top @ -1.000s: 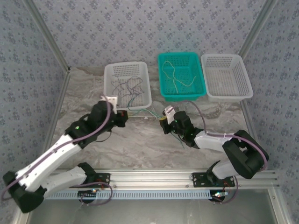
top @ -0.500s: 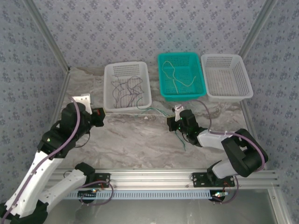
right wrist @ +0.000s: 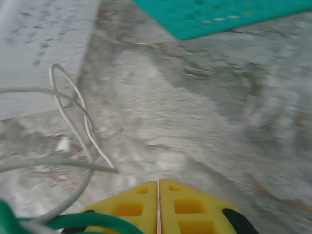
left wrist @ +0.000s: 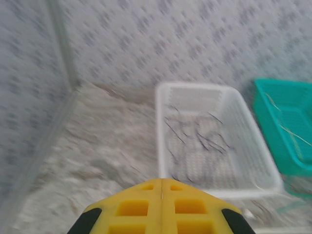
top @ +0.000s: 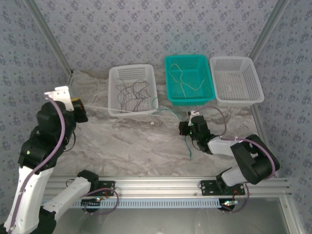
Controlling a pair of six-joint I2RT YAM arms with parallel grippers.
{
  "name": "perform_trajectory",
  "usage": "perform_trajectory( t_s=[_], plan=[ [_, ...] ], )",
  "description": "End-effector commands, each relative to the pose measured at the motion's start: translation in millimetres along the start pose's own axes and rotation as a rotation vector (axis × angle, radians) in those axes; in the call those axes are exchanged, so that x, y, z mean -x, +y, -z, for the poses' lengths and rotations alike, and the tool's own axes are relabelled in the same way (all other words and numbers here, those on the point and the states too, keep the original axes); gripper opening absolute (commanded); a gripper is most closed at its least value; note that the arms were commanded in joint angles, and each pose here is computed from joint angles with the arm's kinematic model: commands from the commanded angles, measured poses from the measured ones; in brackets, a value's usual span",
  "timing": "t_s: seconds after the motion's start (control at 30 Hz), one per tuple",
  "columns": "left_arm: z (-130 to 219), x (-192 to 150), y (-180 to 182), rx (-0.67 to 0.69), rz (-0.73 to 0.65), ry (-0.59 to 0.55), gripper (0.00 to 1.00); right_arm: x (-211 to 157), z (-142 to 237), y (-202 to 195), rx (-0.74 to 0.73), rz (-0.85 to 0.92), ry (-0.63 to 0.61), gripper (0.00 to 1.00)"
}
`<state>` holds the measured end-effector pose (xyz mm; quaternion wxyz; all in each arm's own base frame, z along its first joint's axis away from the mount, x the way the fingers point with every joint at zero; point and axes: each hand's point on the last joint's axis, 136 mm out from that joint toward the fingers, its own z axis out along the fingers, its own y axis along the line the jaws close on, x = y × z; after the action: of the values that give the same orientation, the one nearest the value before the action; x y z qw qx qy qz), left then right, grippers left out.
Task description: Untangle the cables
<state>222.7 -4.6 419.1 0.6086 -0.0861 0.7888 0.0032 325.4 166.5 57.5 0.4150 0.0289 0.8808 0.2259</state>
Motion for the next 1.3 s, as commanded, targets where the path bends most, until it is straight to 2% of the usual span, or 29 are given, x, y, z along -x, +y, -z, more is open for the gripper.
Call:
perform_trajectory(
  t_s=[0.0,0.03,0.13,0.17,0.23,0.3,0.37,0.5,0.67,0.77,0.87,1.07,1.2,1.27],
  plan=[
    [61,82,69,0.295,0.101,-0.334,0.0,-43,12,-88,-0.356,-0.096,0.102,0.12],
    [60,83,67,0.281,0.106,-0.335,0.0,-44,12,-88,-0.36,-0.095,0.104,0.17],
    [36,69,28,0.087,0.094,-0.264,0.0,-40,12,-82,-0.347,-0.072,0.1,0.53],
    [25,60,8,-0.005,0.09,-0.226,0.0,-38,13,-73,-0.316,-0.048,0.106,0.61],
    [5,45,-25,-0.149,0.079,-0.156,0.0,-28,19,-52,-0.259,0.046,0.095,0.68],
    [-11,32,-49,-0.237,0.09,-0.095,0.0,-14,34,-36,-0.257,0.105,0.063,0.78],
    [-20,26,-70,-0.329,0.097,-0.06,0.0,3,53,-23,-0.244,0.133,0.018,0.93],
    [-21,29,-99,-0.47,0.096,-0.028,0.0,37,89,17,-0.094,0.196,-0.069,0.95],
    [-14,39,-126,-0.618,0.128,-0.014,0.0,64,141,126,0.413,0.395,-0.154,0.94],
    [-11,38,-147,-0.738,0.156,0.015,0.0,77,170,176,0.625,0.488,-0.227,0.95],
    [-11,30,-171,-0.86,0.173,0.066,0.0,90,181,207,0.697,0.556,-0.29,0.95],
    [-13,6,-210,-0.98,0.199,0.125,0.01,96,173,261,0.8,0.686,-0.349,0.95],
    [-9,-3,-226,-1.021,0.17,0.155,0.01,93,145,280,0.824,0.72,-0.378,0.95],
    [-3,-2,-229,-1.035,0.142,0.156,0.01,96,123,286,0.772,0.716,-0.387,0.92]
  ],
)
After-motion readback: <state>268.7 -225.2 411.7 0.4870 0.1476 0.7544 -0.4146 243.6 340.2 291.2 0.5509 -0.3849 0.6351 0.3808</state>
